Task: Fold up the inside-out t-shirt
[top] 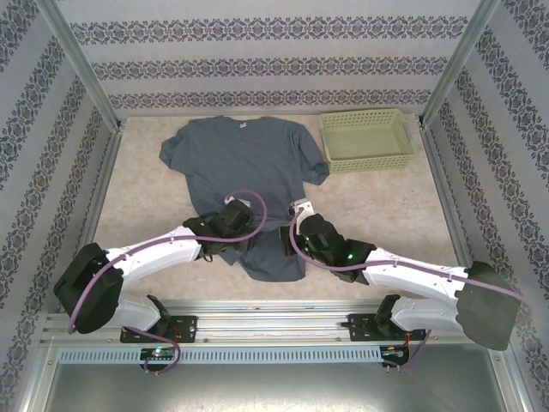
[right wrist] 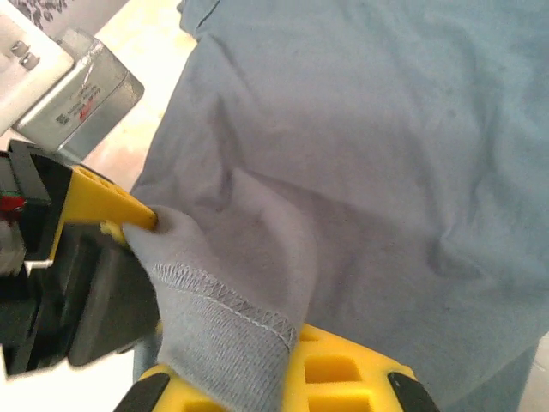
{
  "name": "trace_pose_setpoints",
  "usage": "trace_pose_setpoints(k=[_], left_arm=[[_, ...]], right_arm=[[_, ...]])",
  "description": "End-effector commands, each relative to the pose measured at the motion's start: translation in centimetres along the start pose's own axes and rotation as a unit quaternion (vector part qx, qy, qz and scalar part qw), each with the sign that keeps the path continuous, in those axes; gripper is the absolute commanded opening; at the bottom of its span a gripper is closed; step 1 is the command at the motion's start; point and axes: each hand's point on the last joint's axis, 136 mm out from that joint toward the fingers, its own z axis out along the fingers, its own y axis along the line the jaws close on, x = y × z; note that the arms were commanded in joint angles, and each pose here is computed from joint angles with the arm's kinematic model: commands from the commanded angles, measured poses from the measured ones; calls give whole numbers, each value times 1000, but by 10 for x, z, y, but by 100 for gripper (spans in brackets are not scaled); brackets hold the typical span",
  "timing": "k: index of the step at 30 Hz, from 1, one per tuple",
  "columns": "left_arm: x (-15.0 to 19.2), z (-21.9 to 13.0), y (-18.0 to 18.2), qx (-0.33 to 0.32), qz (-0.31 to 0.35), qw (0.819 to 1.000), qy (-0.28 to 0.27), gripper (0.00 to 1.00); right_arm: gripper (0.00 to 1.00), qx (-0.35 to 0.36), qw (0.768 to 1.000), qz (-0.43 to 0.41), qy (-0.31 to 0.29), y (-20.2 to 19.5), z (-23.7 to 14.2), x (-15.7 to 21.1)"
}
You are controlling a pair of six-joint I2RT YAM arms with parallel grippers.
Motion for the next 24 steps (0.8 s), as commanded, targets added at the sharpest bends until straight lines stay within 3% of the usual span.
trace_pose_setpoints(k=[1, 3, 7, 8, 13, 16, 18, 24], left_arm=[[-49, -9, 3, -4, -23, 998, -65, 35], [-64, -14, -3, 11, -25, 997, -77, 19], [-86, -29, -35, 82, -23, 993, -82, 3], [-91, -34, -41, 96, -24, 992, -83, 0], [-102, -49, -55, 129, -22, 988, -84, 0], [-109, -56, -54, 122, -7, 989, -84, 0], [-116, -59, -46, 104, -4, 991, -86, 0], [-130, -62, -36, 100, 0, 991, -92, 0]], right_arm=[[0, 9, 1000, 18, -22, -9, -9, -14], [0, 35, 999, 18, -30, -21, -14, -20], [1, 72, 996, 47, -38, -48, -22, -28], [6, 74, 995, 50, -39, -52, -23, -29], [40, 58, 996, 49, -43, -49, -28, -30], [60, -26, 998, 27, -52, -19, -33, -31], [65, -75, 996, -9, -55, 6, -37, -28], [68, -178, 980, -85, -18, 63, -28, 5]])
